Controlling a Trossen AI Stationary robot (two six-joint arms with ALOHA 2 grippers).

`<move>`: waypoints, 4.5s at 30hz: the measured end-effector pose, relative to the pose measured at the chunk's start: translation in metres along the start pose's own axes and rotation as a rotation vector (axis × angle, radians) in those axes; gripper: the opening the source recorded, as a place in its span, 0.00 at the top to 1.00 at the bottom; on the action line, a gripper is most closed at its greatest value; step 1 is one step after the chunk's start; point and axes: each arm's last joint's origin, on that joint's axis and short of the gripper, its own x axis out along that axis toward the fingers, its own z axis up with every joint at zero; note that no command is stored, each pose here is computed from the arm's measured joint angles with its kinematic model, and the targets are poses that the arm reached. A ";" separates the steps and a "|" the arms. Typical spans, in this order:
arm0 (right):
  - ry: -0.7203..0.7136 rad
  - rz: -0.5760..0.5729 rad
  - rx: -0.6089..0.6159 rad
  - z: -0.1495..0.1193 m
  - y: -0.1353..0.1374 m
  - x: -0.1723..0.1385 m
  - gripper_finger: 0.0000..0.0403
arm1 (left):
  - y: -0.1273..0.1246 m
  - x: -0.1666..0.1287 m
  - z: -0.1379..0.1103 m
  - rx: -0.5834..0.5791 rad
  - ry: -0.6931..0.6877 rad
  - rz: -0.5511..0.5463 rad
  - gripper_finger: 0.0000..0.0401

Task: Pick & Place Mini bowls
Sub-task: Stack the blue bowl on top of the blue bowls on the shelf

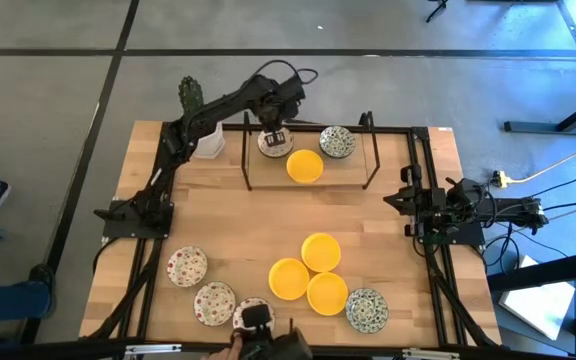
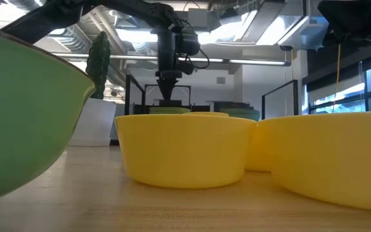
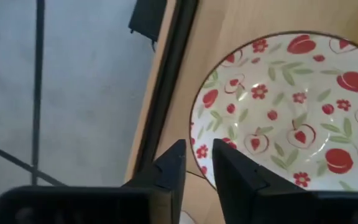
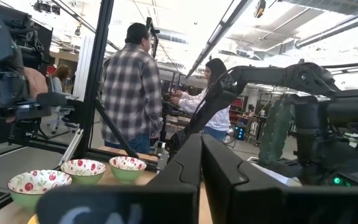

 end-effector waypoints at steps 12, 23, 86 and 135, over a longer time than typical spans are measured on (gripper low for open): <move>0.000 0.000 0.000 0.000 0.000 0.000 0.96 | -0.014 -0.002 0.014 0.071 -0.042 0.148 1.00; 0.000 0.000 0.015 0.000 0.000 0.000 0.96 | -0.013 0.027 0.018 0.074 0.016 0.144 0.99; 0.000 -0.001 0.009 0.000 0.000 0.000 0.96 | -0.037 -0.027 0.006 0.218 0.025 0.207 0.99; 0.000 0.000 0.020 0.000 0.000 0.000 0.96 | -0.038 -0.025 -0.003 0.167 0.072 0.064 0.99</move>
